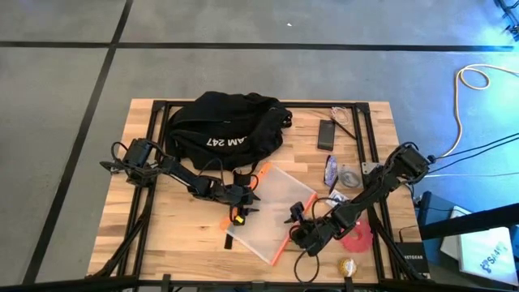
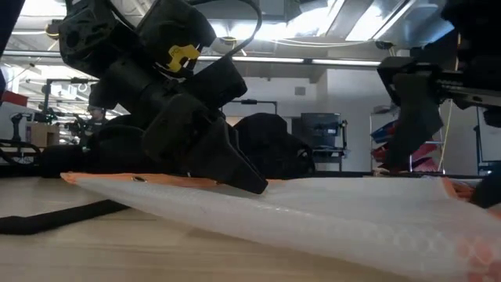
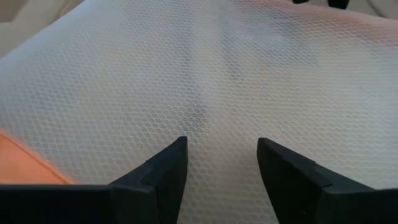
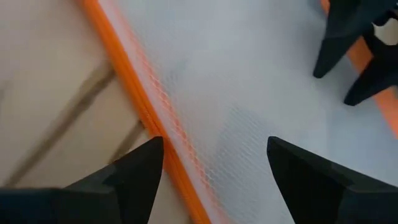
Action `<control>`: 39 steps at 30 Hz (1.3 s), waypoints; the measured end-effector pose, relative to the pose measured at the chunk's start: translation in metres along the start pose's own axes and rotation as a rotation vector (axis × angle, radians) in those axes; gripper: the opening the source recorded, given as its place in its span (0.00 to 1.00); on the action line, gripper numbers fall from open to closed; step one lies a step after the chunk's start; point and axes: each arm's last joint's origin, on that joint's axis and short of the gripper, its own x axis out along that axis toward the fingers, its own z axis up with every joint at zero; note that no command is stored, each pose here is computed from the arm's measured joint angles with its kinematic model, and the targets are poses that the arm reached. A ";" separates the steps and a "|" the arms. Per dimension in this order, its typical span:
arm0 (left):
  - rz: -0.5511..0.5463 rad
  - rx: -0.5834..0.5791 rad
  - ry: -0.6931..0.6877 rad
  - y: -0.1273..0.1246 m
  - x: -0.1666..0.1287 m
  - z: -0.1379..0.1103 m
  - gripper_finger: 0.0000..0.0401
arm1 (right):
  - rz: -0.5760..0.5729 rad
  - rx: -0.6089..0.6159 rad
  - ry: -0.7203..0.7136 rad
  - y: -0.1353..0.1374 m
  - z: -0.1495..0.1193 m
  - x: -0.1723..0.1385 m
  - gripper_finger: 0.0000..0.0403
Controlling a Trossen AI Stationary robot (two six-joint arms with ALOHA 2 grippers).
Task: Unpack backpack
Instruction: Put the purple granola bar into the zipper pouch
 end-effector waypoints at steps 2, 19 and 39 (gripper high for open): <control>0.000 0.001 0.000 0.000 0.000 0.000 0.44 | -0.022 -0.001 0.006 -0.002 -0.001 0.001 0.67; 0.000 0.010 0.000 0.000 0.000 0.000 0.44 | -0.169 -0.001 0.024 -0.041 0.000 0.014 0.67; 0.008 0.033 -0.008 0.000 0.000 0.001 0.44 | -0.181 0.000 -0.053 -0.056 0.007 0.018 0.56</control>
